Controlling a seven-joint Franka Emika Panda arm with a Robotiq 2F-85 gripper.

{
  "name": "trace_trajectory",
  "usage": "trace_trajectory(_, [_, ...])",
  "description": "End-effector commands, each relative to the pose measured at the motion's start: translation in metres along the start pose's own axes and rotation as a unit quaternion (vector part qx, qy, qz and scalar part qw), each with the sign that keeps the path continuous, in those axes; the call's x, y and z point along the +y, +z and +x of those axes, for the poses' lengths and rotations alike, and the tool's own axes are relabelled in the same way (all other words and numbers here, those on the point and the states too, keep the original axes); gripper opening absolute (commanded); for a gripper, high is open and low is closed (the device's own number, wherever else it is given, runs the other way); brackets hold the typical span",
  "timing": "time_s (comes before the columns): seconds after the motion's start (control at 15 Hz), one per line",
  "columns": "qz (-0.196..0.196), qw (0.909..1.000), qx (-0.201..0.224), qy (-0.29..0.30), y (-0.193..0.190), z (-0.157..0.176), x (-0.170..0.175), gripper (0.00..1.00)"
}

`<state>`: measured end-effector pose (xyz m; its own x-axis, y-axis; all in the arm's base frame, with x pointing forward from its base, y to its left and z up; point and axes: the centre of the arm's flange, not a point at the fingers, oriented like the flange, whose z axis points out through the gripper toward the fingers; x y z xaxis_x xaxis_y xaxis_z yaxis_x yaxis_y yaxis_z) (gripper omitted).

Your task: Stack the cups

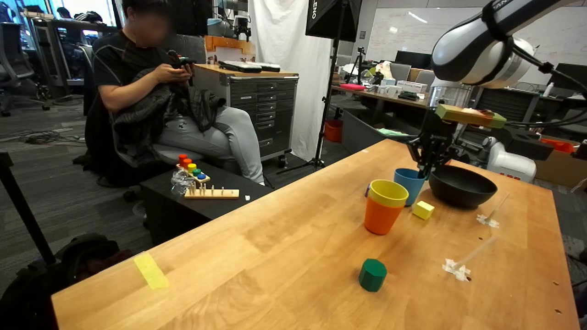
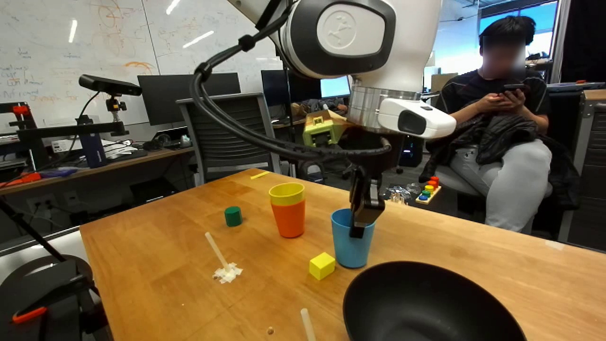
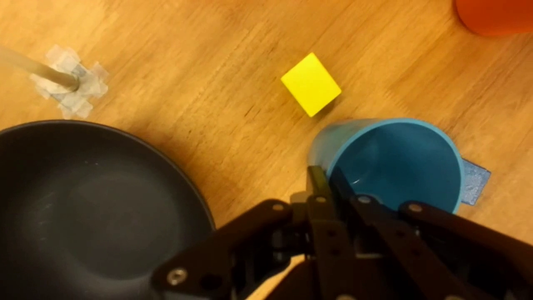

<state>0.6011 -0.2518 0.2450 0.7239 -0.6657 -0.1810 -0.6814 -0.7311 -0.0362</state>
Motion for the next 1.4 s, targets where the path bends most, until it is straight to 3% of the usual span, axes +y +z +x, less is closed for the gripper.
trace_trajectory(0.0, [-0.012, 0.9979, -0.025, -0.058, 0.004, -0.034, -0.023, 0.01])
trace_trajectory(0.27, [-0.036, 0.9871, -0.057, -0.145, -0.002, -0.090, -0.053, 0.01])
trace_trajectory(0.67, [-0.077, 0.9696, -0.049, -0.227, -0.034, -0.154, -0.070, 0.01])
trace_trajectory(1.07, [-0.105, 0.9558, -0.045, -0.271, -0.060, -0.191, -0.052, 0.01])
trace_trajectory(1.33, [-0.086, 0.9556, -0.026, -0.281, -0.079, -0.199, -0.053, 0.01])
